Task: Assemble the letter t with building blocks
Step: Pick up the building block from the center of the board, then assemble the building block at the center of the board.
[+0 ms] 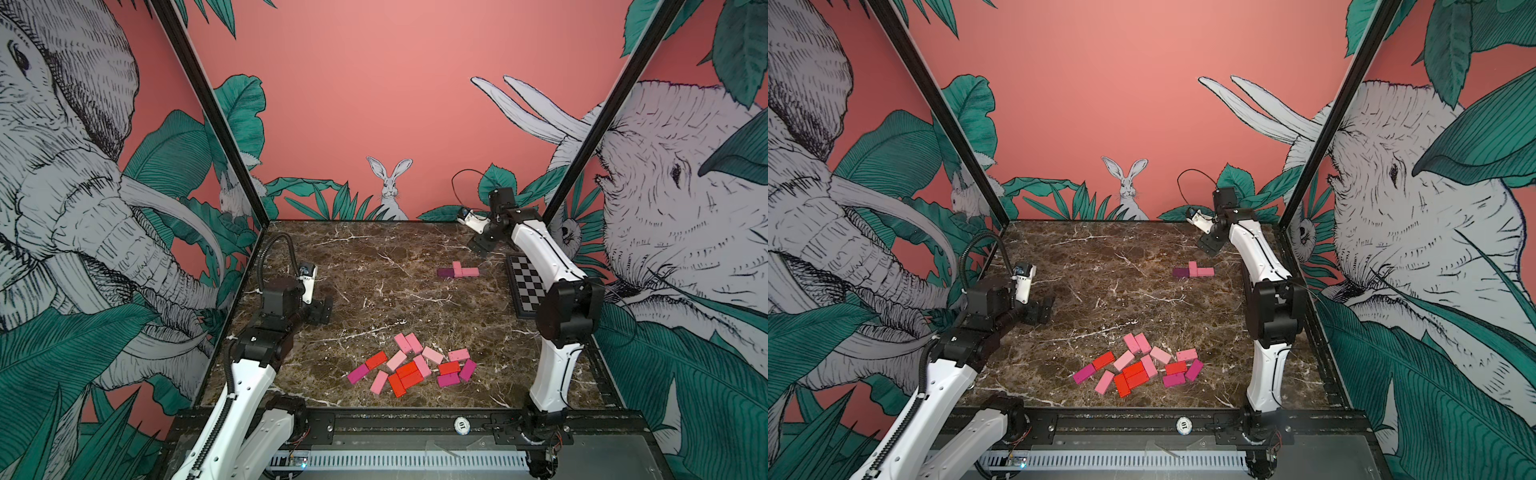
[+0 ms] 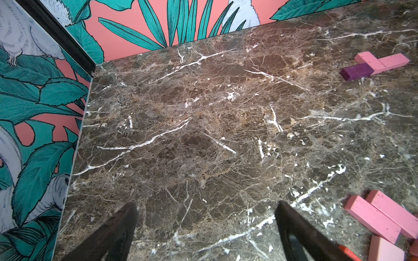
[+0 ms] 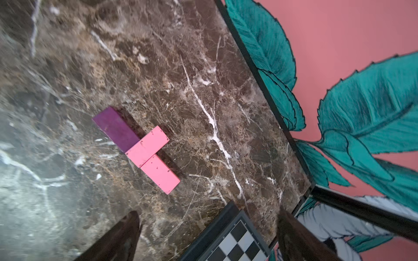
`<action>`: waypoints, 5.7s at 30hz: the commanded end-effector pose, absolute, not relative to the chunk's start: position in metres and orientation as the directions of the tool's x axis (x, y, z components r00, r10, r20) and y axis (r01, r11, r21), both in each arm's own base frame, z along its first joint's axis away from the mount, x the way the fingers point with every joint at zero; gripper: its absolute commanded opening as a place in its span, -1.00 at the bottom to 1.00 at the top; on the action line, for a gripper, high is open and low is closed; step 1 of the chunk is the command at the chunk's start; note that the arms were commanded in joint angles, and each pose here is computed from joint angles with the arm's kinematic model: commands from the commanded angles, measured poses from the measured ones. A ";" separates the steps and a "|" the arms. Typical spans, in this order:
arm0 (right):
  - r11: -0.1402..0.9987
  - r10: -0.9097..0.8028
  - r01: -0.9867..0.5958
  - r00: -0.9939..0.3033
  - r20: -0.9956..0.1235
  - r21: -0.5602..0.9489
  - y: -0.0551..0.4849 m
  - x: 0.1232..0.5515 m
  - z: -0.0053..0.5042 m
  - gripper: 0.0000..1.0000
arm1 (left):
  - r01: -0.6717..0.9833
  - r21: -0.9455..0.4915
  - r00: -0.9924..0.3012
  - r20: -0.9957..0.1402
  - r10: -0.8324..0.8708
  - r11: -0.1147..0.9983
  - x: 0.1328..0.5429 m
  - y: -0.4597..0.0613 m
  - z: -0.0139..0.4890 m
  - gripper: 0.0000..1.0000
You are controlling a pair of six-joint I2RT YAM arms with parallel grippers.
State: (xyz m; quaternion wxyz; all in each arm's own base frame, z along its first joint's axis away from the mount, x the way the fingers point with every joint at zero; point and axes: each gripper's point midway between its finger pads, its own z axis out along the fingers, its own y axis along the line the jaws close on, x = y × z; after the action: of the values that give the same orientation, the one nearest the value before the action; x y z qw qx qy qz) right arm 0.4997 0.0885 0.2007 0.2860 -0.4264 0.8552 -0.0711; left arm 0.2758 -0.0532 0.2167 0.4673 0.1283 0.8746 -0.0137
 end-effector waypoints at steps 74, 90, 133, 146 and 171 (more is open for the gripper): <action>0.731 -0.682 -0.679 -0.725 -0.096 -0.066 0.234 0.200 0.018 -0.46 | 0.213 0.115 -0.577 -0.786 0.220 0.970 0.281 -0.048 0.202 0.95; 0.930 -0.362 -0.339 -0.760 -0.539 -0.146 0.207 0.302 0.113 -1.00 | 0.211 0.111 -0.567 -0.795 0.214 0.971 0.279 -0.047 0.206 0.95; 1.000 -0.009 -0.004 -0.981 -0.192 -0.026 0.130 0.418 0.051 -1.00 | 0.223 0.106 -0.548 -0.808 0.215 0.969 0.276 -0.050 0.213 0.95; 1.000 -0.014 -0.011 -0.991 -0.133 -0.024 0.130 0.425 0.026 -1.00 | 0.222 0.106 -0.547 -0.809 0.214 0.969 0.277 -0.050 0.213 0.95; 0.998 -0.033 -0.028 -0.995 -0.097 -0.055 0.121 0.438 0.007 -0.85 | 0.224 0.106 -0.554 -0.804 0.216 0.969 0.277 -0.050 0.211 0.95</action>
State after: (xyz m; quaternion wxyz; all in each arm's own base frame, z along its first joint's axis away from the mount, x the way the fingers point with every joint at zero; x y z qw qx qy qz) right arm 0.4420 0.1286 0.0234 0.0722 -0.0105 0.9973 -0.0120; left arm 0.2791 -0.0486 0.2096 0.4556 0.1224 0.8817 0.0004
